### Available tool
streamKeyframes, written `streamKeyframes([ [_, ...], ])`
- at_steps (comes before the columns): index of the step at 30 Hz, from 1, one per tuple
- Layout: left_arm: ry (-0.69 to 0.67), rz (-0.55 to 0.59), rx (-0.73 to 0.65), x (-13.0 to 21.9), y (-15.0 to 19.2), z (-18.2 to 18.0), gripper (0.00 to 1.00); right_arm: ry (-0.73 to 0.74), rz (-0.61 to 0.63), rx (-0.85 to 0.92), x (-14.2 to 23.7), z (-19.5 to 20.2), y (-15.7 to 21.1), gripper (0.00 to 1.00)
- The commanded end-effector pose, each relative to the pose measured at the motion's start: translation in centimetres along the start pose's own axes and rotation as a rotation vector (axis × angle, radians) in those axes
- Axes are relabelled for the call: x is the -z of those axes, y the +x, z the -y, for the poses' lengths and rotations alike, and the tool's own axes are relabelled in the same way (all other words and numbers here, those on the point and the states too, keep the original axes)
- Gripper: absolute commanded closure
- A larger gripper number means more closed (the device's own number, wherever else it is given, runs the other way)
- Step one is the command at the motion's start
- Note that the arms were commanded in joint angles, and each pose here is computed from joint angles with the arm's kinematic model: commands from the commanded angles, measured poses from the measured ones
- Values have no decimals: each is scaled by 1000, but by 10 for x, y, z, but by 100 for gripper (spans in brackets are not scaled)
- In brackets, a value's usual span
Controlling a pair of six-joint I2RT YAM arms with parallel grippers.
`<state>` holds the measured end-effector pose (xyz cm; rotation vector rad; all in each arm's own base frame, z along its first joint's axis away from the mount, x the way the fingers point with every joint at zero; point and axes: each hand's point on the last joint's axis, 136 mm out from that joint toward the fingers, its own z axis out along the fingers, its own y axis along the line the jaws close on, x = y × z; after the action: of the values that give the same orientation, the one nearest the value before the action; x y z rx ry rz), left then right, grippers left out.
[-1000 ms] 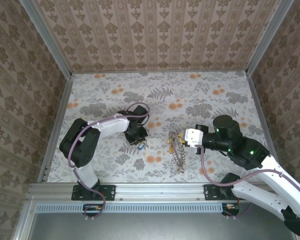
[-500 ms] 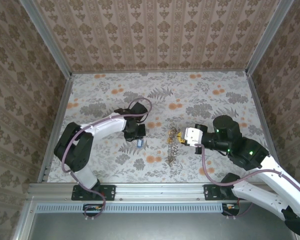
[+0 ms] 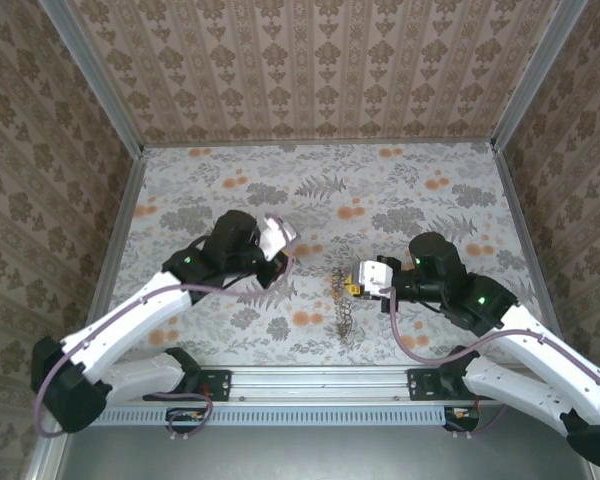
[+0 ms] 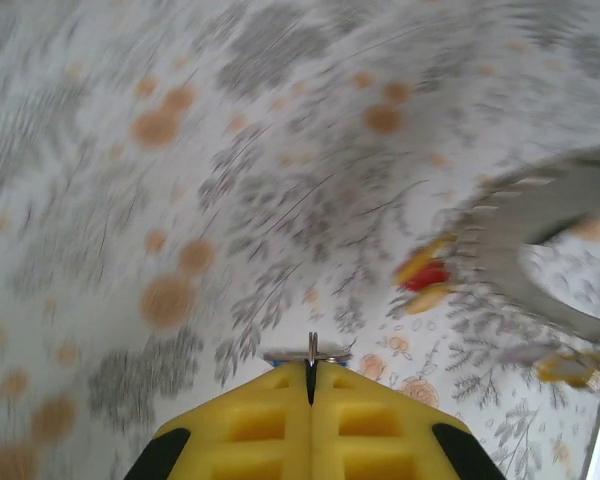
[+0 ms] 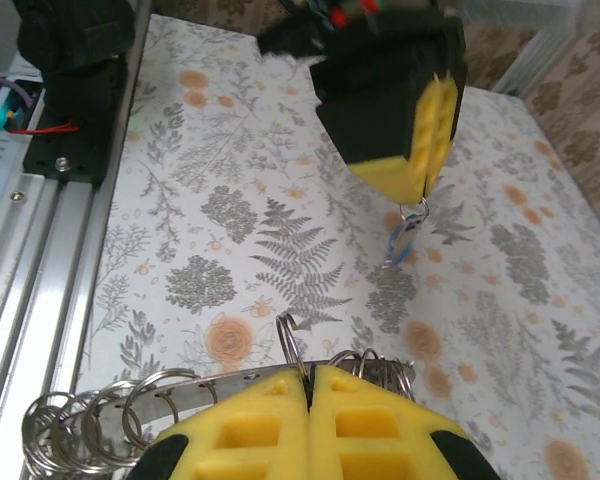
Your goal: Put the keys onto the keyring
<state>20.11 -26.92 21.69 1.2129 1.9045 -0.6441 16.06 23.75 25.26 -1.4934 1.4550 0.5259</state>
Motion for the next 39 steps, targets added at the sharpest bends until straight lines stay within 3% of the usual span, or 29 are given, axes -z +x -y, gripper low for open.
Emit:
streamKeyframes([
  [1,110,190,-366,10,-28,26,100,-83,85,2,-4,-9,-20,100],
  [6,193,267,-481,16,-42,43,100,-165,121,4,-16,-18,-22,100],
  [13,313,387,-577,24,-54,67,100,-159,132,2,-26,-12,-24,100],
  [27,341,307,-627,12,-36,75,100,-95,135,-71,-37,2,-18,100],
  [39,345,323,-673,10,-33,83,100,-73,152,-152,-34,8,-13,100],
])
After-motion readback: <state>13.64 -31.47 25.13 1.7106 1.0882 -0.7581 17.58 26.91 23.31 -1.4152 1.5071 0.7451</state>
